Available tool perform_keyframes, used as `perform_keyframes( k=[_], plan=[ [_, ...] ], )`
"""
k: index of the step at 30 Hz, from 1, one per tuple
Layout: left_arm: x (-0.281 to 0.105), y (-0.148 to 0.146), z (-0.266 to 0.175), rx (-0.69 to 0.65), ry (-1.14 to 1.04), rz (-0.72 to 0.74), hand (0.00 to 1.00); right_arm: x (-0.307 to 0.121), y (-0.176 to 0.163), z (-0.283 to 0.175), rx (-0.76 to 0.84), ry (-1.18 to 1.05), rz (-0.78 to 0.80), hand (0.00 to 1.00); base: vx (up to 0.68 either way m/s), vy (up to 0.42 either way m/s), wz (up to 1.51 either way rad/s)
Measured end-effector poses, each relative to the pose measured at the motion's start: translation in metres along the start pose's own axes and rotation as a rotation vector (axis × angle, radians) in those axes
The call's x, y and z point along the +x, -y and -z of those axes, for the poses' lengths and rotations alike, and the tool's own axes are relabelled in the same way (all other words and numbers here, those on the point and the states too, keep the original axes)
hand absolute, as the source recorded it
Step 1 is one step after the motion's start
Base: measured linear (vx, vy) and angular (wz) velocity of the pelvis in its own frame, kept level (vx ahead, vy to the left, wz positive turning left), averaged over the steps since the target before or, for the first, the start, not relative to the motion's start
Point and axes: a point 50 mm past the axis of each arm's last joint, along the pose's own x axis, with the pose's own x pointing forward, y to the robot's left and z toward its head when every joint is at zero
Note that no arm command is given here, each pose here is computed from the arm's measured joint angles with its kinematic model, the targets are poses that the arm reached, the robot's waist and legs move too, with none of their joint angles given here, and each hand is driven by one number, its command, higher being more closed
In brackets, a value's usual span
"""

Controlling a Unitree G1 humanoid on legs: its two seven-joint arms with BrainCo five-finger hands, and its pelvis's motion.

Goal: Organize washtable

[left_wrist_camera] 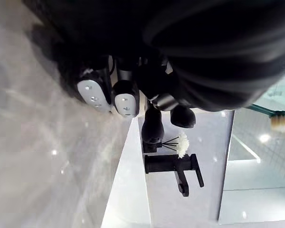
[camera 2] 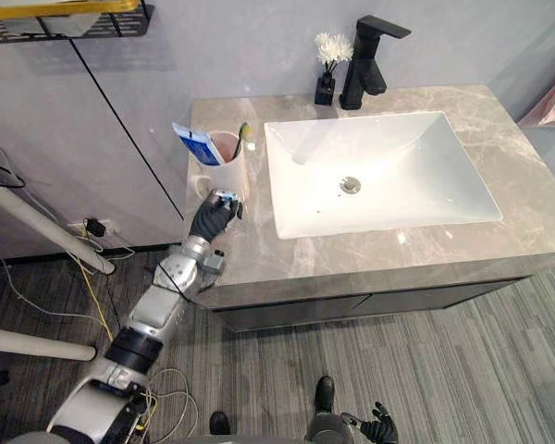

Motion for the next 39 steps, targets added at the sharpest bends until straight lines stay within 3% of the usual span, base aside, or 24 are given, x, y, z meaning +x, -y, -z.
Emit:
perform_keyframes(
  k=[14,26,35,39],
  plan=[
    [0.046,-0.019,-0.055,0.126,0.134,-0.049,1.00,-0.002,-0.005,-0.023,-0.025,0.117,-0.032,0.00,-0.03,0.006,-0.02],
    [0.087,-0.050,-0.108,0.286,0.176,-0.181,1.00,-0.010,-0.011,-0.040,-0.042,0.231,-0.073,0.00,-0.08,-0.014,-0.08],
    [0.101,-0.052,-0.131,0.300,0.193,-0.219,1.00,-0.017,-0.015,-0.039,-0.035,0.262,-0.087,0.00,0.04,0.002,-0.01],
    [0.100,-0.037,-0.132,0.240,0.219,-0.186,1.00,-0.019,-0.016,-0.035,-0.026,0.255,-0.087,0.00,0.00,-0.001,0.02]
  ],
)
